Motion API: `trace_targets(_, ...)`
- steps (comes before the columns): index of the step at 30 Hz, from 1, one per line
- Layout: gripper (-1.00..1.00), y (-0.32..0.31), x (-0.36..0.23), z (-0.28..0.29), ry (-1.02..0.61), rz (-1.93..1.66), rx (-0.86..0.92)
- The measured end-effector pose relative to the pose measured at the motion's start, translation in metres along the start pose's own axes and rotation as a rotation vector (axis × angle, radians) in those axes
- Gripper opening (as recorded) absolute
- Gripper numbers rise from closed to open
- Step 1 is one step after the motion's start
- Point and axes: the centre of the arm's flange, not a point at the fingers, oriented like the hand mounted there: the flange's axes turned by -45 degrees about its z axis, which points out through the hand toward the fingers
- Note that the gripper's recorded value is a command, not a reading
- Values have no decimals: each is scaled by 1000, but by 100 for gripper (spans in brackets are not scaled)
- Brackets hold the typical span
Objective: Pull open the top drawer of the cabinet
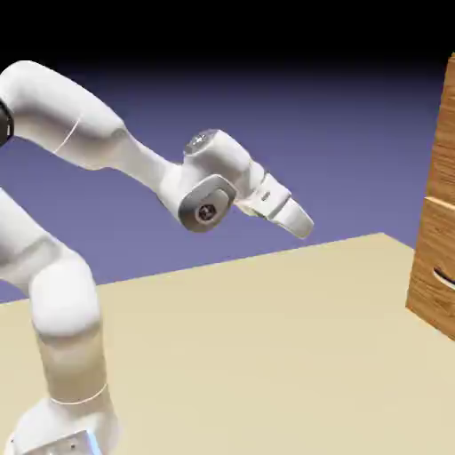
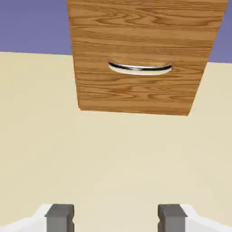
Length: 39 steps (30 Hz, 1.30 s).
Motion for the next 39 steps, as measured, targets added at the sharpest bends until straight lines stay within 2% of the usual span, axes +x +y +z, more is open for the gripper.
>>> trace_targets(19,0,130,78,81,22,-43,16)
trace_targets(39,0,224,132,147,152,-345,-168)
